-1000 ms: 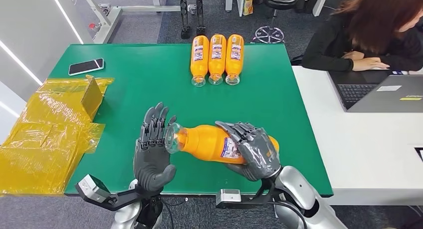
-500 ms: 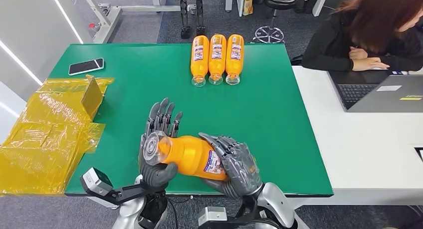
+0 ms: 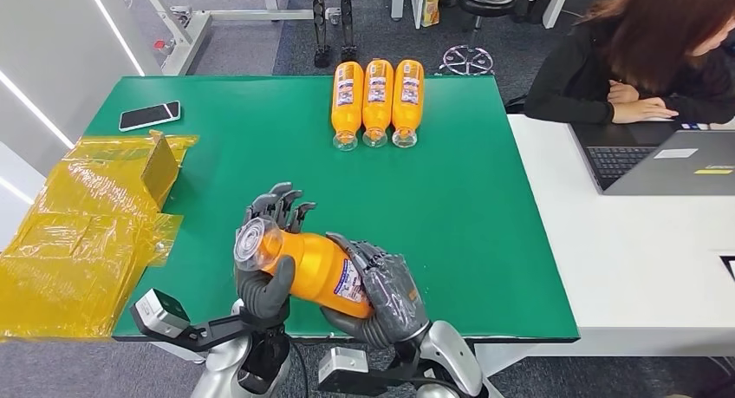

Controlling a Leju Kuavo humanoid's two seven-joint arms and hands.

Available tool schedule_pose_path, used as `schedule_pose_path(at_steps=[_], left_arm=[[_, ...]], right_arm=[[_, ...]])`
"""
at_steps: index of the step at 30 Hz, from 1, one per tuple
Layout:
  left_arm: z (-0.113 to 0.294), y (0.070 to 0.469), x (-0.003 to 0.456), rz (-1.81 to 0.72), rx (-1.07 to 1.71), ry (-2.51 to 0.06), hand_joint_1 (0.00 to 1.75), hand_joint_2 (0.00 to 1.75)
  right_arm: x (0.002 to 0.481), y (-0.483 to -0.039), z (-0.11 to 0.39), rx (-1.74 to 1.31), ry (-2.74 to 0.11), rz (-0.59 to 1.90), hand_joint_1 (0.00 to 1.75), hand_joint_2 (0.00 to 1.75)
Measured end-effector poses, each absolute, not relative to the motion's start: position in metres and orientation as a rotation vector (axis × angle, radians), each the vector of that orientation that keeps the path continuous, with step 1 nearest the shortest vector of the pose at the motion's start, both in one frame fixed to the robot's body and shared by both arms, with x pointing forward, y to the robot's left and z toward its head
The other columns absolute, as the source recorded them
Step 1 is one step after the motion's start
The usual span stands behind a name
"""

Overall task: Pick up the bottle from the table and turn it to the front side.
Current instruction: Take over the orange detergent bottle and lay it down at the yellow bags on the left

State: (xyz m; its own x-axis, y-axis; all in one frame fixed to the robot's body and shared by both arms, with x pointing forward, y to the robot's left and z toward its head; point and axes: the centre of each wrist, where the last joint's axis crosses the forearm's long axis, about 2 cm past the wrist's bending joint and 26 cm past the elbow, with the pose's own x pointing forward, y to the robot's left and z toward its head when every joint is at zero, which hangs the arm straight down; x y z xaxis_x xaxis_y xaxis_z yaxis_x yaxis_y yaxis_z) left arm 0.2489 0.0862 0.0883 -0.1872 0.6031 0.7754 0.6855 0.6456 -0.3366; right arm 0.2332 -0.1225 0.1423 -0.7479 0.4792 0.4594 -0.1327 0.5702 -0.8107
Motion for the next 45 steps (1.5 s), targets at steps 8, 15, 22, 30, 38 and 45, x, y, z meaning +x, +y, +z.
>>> schedule_pose_path(at_steps=[8, 15, 22, 30, 38, 45], left_arm=[[0.09, 0.086, 0.25, -0.095, -1.026, -1.881, 1.75, 1.75], [0.092, 0.086, 0.252, -0.087, -1.025, -1.886, 1.75, 1.75], [0.093, 0.086, 0.254, -0.079, -1.025, -1.889, 1.75, 1.75], [0.094, 0.094, 0.264, -0.155, -0.823, -1.947, 1.75, 1.75], [0.091, 0.139, 0.296, -0.458, -0.252, -2.076, 1.75, 1.75], [0.08, 0.204, 0.315, -0.977, 0.406, -1.947, 1.75, 1.75]], right_arm=[[0.235, -0.12, 0.146, -0.271, -2.126, 1.182, 1.64, 1.75], [0.234, -0.116, 0.151, -0.289, -2.126, 1.207, 0.0, 1.75], [0.233, -0.11, 0.161, -0.297, -2.168, 1.173, 0.0, 1.75], [0.229, -0.106, 0.172, -0.294, -2.253, 1.134, 0.0, 1.75], [0.229, -0.106, 0.173, -0.262, -2.284, 1.119, 0.0, 1.75], [0.233, -0.108, 0.17, -0.219, -2.287, 1.087, 0.0, 1.75]])
